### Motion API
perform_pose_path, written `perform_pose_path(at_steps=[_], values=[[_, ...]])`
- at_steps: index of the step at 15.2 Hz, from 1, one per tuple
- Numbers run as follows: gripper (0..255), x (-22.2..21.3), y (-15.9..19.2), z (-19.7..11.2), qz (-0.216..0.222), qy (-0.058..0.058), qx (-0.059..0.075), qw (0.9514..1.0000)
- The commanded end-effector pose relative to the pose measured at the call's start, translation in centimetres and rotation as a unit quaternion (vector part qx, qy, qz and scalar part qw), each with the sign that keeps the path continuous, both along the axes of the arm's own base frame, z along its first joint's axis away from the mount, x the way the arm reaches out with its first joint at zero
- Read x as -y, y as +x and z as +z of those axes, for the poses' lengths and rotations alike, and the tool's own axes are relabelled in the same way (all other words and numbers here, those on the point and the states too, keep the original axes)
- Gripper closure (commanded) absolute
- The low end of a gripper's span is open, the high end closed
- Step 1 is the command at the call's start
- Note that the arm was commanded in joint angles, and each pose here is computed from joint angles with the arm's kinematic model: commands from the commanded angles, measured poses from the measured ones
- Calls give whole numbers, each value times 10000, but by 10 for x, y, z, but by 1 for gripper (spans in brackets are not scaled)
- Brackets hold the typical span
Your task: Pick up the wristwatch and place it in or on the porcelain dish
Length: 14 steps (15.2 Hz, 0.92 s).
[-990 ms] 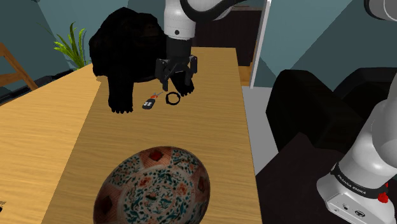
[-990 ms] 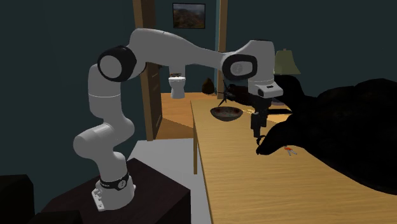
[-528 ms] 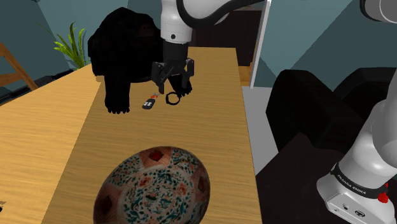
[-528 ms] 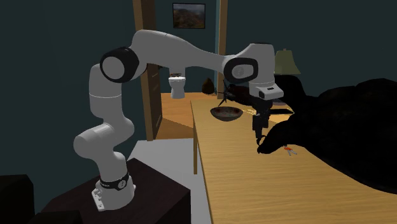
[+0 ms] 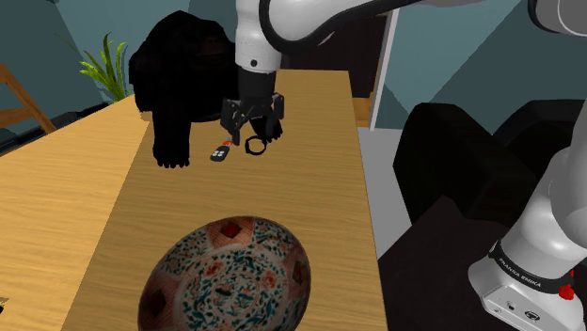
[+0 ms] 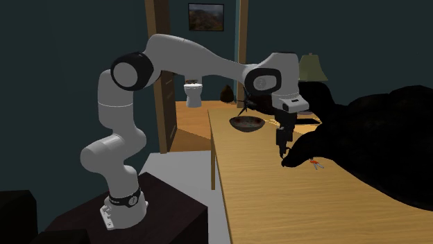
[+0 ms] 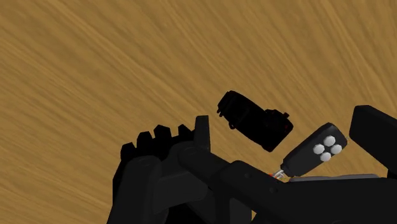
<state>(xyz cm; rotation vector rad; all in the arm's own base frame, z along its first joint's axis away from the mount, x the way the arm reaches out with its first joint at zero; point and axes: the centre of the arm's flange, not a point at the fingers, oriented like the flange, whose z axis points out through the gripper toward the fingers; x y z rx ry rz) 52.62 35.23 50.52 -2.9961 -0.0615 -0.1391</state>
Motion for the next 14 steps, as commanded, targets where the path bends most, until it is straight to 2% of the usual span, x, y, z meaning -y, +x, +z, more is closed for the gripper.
perform_pose_path(at_steps=[1,2,4,11,14], values=[[0,5,9,-24,-38,-76,-158,9998],[255,4,8,-27,-38,-77,-158,9998],[255,8,4,-16,-38,-76,-158,9998],[255,5,9,-24,-37,-76,-158,9998],[255,5,9,-8,-38,-76,-158,9998]])
